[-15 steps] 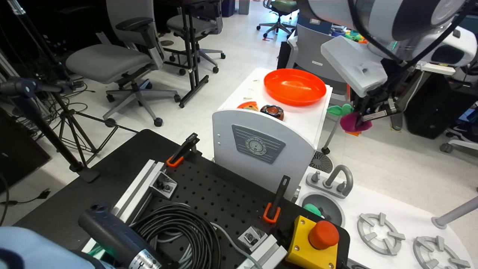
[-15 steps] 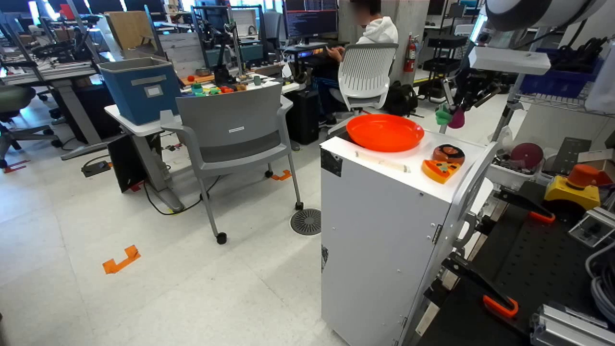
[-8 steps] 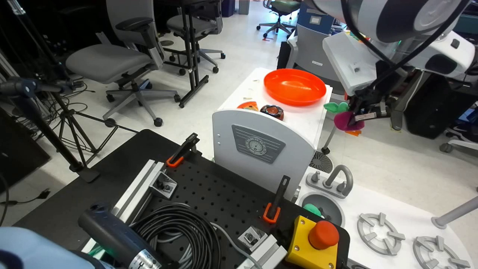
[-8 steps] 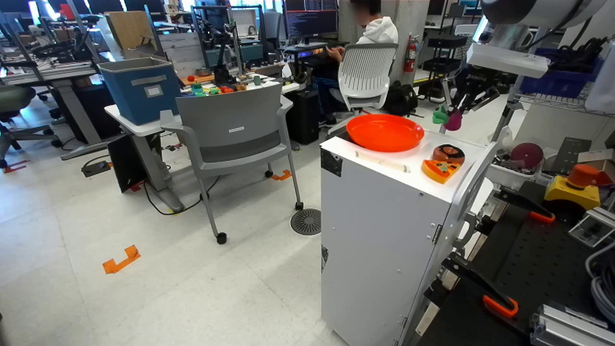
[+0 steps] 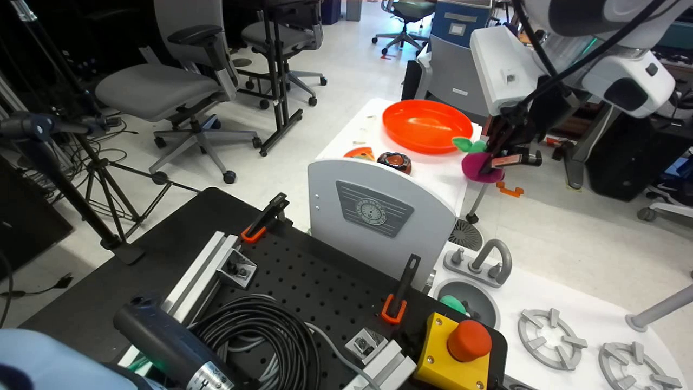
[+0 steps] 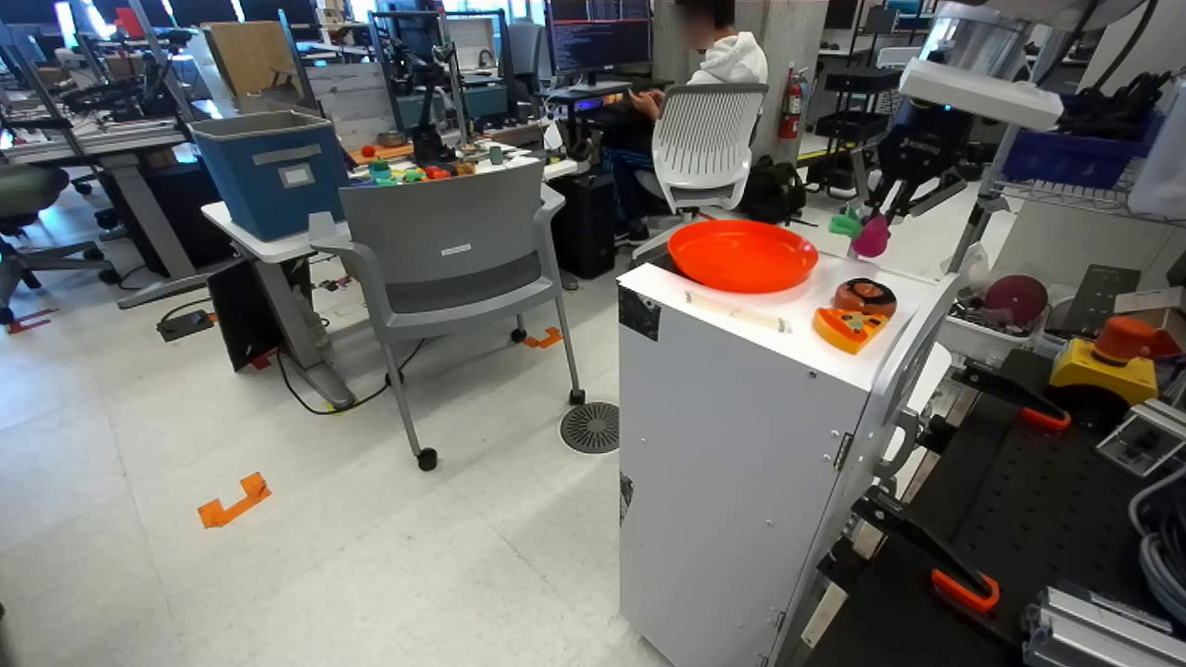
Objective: Remove the tulip plush toy from the orange plate
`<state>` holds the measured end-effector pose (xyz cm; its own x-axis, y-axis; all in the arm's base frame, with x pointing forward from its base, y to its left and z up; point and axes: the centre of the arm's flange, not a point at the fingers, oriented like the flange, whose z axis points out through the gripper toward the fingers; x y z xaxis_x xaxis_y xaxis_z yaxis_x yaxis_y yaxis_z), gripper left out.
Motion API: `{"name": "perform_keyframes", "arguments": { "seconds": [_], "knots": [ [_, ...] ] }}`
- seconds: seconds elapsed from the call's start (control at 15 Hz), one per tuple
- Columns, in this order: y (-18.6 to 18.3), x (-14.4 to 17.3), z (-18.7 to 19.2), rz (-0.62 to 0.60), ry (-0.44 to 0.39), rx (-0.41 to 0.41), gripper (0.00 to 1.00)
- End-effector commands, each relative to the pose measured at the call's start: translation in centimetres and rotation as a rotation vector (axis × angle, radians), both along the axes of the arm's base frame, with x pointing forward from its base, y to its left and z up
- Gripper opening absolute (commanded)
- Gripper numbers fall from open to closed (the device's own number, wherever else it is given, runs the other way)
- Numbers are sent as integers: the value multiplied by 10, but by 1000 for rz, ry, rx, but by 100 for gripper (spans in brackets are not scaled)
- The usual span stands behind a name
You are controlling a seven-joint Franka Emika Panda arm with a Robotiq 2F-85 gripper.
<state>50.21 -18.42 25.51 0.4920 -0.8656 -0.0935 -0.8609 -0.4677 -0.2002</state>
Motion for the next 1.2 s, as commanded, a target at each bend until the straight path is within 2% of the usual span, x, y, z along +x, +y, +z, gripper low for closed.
{"name": "perform_keyframes", "arguments": {
  "seconds": [0.0, 0.33, 1.13],
  "knots": [
    [0, 4, 17, -40, 11, 81, 3],
    [3, 2, 34, -74, 18, 103, 3],
    [5, -22, 66, -156, 7, 100, 3]
  ]
}}
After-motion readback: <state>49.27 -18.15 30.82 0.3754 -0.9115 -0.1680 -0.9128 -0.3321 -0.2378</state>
